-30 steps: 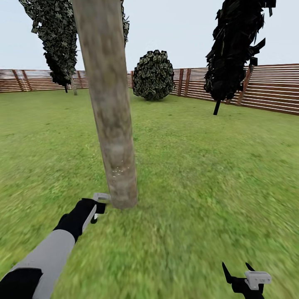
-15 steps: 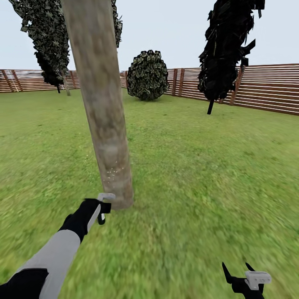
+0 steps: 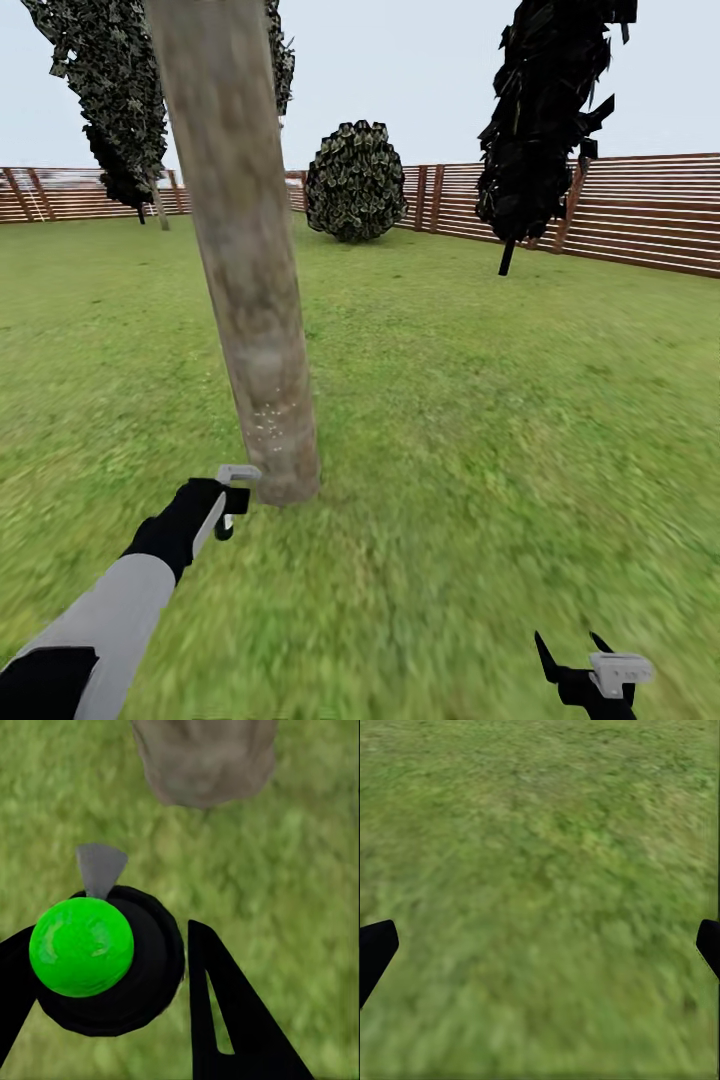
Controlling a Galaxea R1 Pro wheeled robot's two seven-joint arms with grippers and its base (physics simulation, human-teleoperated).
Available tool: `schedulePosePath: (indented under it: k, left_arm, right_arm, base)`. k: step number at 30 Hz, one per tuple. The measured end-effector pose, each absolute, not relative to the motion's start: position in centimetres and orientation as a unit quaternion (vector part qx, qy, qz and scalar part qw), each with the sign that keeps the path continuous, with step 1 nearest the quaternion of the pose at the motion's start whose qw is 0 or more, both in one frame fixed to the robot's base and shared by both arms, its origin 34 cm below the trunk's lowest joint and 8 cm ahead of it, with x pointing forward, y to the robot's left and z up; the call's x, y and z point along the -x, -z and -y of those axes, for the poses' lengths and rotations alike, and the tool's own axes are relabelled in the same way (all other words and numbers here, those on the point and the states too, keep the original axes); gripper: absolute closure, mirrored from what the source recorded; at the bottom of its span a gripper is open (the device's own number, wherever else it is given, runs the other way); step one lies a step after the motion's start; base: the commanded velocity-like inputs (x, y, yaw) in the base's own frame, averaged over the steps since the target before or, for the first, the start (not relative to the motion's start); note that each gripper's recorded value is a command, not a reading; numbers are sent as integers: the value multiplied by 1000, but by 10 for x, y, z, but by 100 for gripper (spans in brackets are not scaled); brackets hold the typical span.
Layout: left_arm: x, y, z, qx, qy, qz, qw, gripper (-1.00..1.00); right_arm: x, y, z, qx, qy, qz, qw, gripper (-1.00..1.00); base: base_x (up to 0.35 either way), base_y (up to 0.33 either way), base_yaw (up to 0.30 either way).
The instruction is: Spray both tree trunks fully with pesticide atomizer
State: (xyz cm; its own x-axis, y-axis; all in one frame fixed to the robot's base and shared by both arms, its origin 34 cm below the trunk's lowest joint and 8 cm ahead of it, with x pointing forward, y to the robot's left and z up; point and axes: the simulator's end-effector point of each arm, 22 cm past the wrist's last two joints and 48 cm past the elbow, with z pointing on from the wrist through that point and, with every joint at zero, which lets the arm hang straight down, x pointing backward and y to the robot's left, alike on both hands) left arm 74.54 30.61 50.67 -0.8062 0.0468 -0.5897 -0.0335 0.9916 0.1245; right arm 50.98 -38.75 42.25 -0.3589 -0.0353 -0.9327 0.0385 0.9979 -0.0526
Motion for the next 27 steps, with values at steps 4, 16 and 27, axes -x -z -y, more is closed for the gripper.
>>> schedulePosePath:
  k: [4, 16, 27]
  left_arm:
    - [-747, -506, -273, -13, -46, -949, 312, 100]
    - [-755, -527, -336, 4, -82, -942, 325, 100]
    - [-775, -578, -291, -7, -62, -935, 349, 100]
  right_arm:
    - [-510, -422, 387, -1, 32, -824, 566, -100]
    - [-509, -421, 387, -2, 31, -824, 565, -100]
    - [-508, -419, 385, -4, 28, -826, 564, -100]
  base:
    - [-67, -104, 0]
    - [-48, -2, 0]
    - [-111, 0, 0]
